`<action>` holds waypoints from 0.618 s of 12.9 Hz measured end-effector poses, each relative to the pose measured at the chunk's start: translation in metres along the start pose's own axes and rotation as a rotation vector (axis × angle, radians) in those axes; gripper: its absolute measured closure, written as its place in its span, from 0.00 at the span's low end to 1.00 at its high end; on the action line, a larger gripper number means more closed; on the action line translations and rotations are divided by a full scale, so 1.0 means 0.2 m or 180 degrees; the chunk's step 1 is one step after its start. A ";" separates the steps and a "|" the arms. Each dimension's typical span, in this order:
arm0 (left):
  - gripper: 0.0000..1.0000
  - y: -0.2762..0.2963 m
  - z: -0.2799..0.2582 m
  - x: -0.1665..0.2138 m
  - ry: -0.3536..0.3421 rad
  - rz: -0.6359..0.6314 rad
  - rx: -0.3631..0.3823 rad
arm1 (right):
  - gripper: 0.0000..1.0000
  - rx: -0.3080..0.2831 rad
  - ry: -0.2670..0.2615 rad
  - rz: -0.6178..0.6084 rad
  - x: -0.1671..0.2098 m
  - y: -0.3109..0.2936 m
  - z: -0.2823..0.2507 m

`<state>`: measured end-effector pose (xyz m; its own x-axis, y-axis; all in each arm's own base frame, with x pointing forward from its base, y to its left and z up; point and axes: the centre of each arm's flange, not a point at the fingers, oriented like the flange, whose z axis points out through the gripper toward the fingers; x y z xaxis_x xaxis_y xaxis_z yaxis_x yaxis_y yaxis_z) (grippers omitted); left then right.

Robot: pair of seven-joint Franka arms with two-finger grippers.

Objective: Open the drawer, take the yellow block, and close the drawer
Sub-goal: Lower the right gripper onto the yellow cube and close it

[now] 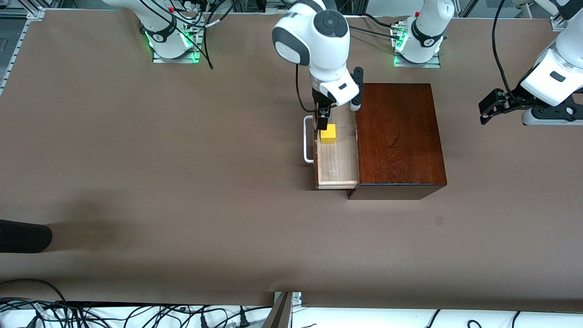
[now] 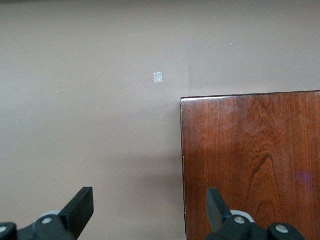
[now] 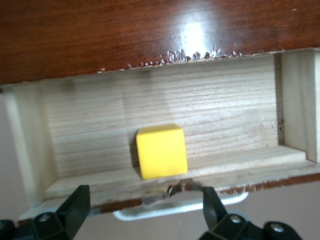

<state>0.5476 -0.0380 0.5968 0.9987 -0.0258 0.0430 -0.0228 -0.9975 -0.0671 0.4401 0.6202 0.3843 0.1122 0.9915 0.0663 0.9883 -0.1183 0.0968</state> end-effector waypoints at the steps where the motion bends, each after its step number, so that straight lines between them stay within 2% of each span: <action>1: 0.00 0.00 0.00 0.00 -0.0008 0.0002 0.0000 | 0.00 -0.0020 0.0020 -0.0068 0.00 0.01 0.02; 8: 0.00 0.01 0.00 -0.01 -0.0050 0.0011 0.0003 | 0.00 -0.0095 0.0031 -0.0367 0.02 0.03 0.14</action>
<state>0.5454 -0.0396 0.5972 0.9992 -0.0283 0.0272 -0.0264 -0.9973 -0.0682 0.4498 0.6245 0.3578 -0.0031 0.9980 0.0626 0.9910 -0.0053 0.1338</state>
